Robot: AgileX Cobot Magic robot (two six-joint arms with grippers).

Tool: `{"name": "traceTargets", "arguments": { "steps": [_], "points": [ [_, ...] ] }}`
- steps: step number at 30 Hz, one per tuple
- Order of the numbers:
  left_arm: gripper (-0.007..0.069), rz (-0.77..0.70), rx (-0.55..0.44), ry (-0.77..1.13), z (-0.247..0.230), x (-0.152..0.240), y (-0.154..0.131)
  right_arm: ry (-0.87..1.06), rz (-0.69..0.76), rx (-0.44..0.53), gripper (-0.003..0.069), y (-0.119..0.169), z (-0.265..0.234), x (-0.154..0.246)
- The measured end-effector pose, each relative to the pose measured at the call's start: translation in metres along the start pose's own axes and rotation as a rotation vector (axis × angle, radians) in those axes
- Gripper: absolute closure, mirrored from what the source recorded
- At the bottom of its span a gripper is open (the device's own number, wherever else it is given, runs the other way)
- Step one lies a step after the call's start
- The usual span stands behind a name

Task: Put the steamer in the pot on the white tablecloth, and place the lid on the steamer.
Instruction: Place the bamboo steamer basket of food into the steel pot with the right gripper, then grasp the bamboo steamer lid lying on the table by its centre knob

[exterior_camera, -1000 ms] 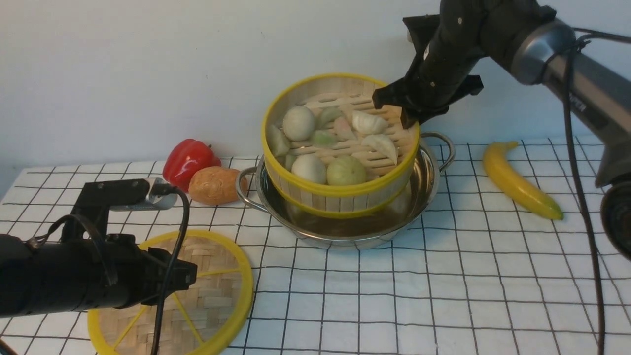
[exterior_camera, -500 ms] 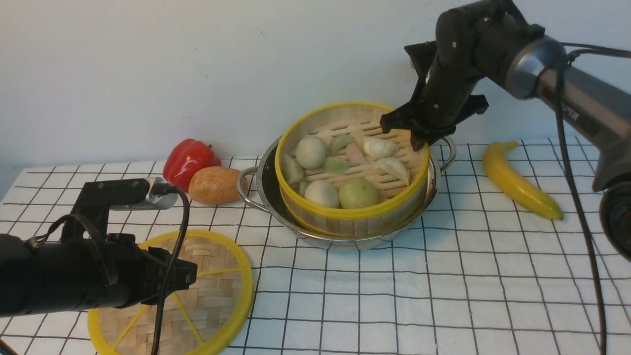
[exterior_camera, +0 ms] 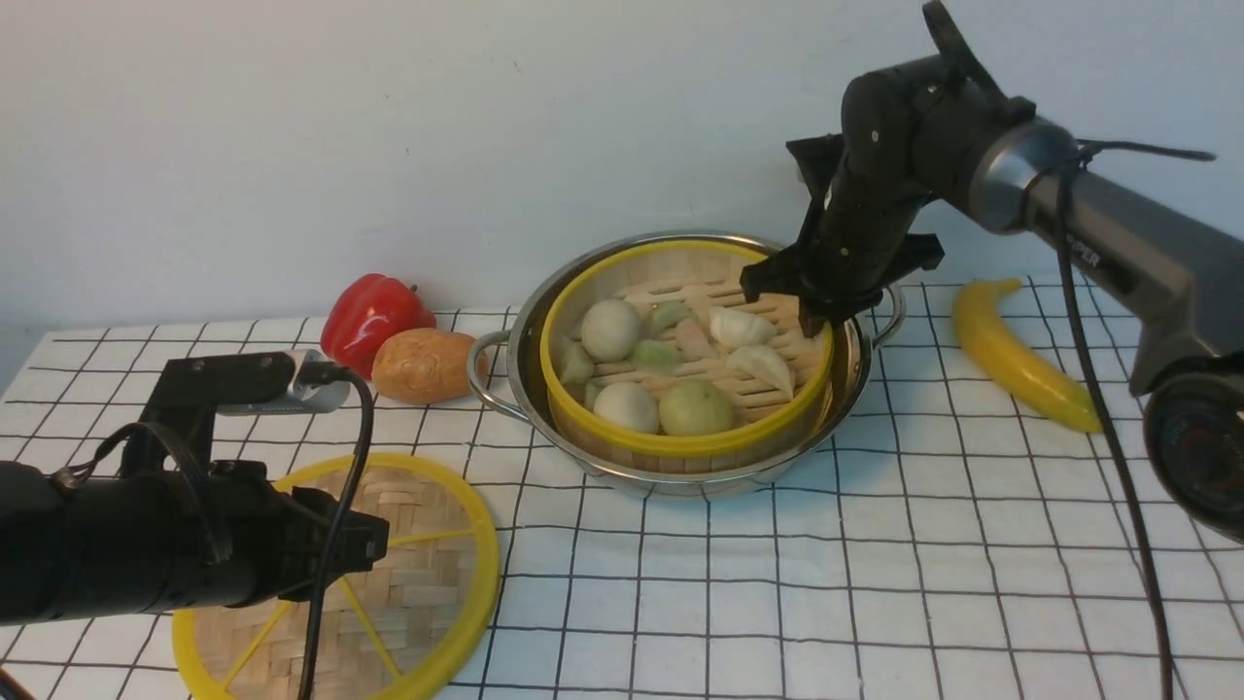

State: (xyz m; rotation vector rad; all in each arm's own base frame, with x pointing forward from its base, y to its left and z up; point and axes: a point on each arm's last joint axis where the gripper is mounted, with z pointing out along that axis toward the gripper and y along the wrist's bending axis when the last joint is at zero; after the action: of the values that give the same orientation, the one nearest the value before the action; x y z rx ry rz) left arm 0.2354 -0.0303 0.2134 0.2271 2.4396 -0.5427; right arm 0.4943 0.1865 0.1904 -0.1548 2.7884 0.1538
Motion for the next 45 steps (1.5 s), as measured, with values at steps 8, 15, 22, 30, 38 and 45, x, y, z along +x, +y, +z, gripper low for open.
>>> {"name": "traceTargets", "arguments": {
  "steps": [8,15,22,30,38,45],
  "points": [
    [0.0417,0.0,-0.003,-0.002,0.0,0.0,0.0,0.0,0.001,-0.003,0.0532,0.0,0.0,0.0],
    [0.0337,0.0,-0.026,-0.016,0.0,-0.001,0.002,-0.001,0.013,-0.028,0.0345,0.002,-0.002,-0.001],
    [0.033,0.0,-0.056,-0.036,0.0,-0.003,0.005,-0.05,0.019,-0.057,0.0195,0.006,-0.015,-0.009],
    [0.033,-0.005,-0.162,-0.09,0.001,-0.008,0.016,-0.23,-0.007,-0.095,0.0165,0.01,-0.09,-0.027],
    [0.033,-0.037,-0.195,-0.036,0.022,-0.006,0.03,-0.43,-0.037,-0.152,0.0164,0.01,-0.203,-0.022],
    [0.033,-0.066,-0.201,0.003,0.036,-0.008,0.038,-0.728,-0.105,-0.257,0.0171,0.003,-0.363,0.026]
  ]
}}
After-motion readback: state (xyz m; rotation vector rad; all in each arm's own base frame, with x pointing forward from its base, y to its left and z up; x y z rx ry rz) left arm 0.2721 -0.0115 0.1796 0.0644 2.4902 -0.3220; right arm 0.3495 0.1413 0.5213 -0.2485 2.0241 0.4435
